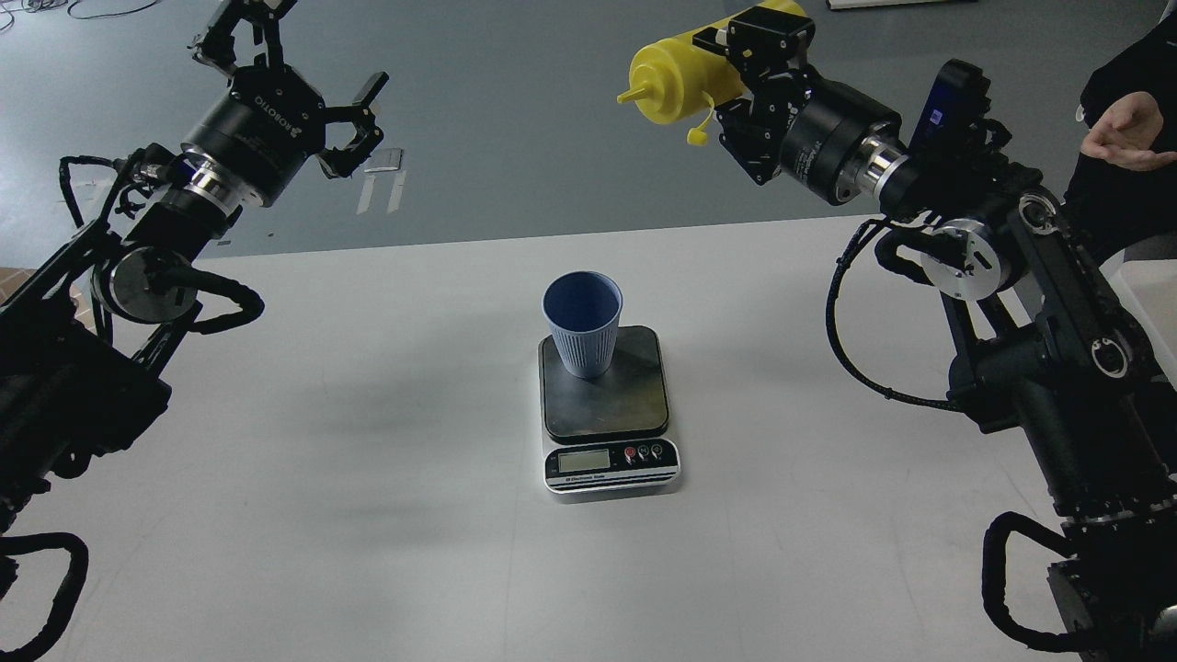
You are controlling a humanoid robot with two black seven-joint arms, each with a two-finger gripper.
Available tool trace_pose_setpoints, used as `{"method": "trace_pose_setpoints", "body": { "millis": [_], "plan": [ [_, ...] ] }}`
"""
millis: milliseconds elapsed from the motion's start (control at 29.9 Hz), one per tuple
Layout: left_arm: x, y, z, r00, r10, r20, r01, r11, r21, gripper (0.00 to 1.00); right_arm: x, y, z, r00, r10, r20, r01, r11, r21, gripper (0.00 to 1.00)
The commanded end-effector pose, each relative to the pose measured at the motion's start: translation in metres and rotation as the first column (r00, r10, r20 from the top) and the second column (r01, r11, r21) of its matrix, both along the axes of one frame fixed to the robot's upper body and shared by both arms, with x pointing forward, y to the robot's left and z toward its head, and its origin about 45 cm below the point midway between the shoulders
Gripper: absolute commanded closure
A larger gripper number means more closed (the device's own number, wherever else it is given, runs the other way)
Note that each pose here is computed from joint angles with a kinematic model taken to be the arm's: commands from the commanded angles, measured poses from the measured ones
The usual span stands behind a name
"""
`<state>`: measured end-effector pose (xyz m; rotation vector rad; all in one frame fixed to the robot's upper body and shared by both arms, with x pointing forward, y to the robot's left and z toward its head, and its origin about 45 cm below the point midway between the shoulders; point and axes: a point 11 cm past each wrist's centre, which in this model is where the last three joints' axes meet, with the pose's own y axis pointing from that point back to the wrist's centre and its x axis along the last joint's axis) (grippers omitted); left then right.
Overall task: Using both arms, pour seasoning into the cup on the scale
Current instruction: 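Turn the bottle upright and carry it back toward its spot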
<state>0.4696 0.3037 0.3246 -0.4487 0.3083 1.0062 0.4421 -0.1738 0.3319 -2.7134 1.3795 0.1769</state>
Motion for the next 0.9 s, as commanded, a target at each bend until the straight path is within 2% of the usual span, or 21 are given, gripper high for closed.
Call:
{"method": "trace_pose_setpoints", "body": {
  "millis": [0, 100, 234, 434, 635, 869],
  "plan": [
    [0.0, 0.0, 0.001, 1.0, -0.002, 0.0, 0.002, 1.0, 0.005, 0.02, -0.002, -0.021, -0.007, 0.993, 0.002, -0.119, 0.028, 0.969, 0.246, 1.0],
    [0.0, 0.002, 0.001, 1.0, 0.001, -0.002, -0.001, 1.0, 0.008, 0.02, -0.008, -0.035, -0.015, 0.985, 0.016, -0.171, 0.054, 0.915, 0.399, 1.0],
    [0.0, 0.002, 0.002, 1.0, 0.001, -0.001, -0.001, 1.0, 0.011, 0.02, -0.022, -0.078, -0.043, 0.966, -0.015, -0.259, 0.166, 0.802, 0.574, 1.0],
    [0.0, 0.001, 0.001, 1.0, -0.002, -0.002, 0.002, 1.0, 0.01, 0.02, -0.053, -0.108, -0.081, 0.94, 0.011, -0.342, 0.26, 0.628, 0.734, 1.0],
    [0.0, 0.001, 0.001, 1.0, -0.002, -0.002, 0.002, 1.0, 0.01, 0.02, -0.092, -0.146, -0.12, 0.903, -0.059, -0.426, 0.385, 0.552, 0.74, 1.0],
    [0.0, 0.001, 0.001, 1.0, -0.002, -0.003, 0.002, 1.0, 0.011, 0.02, -0.114, -0.154, -0.139, 0.887, -0.015, -0.461, 0.424, 0.419, 0.803, 1.0]
  ]
}}
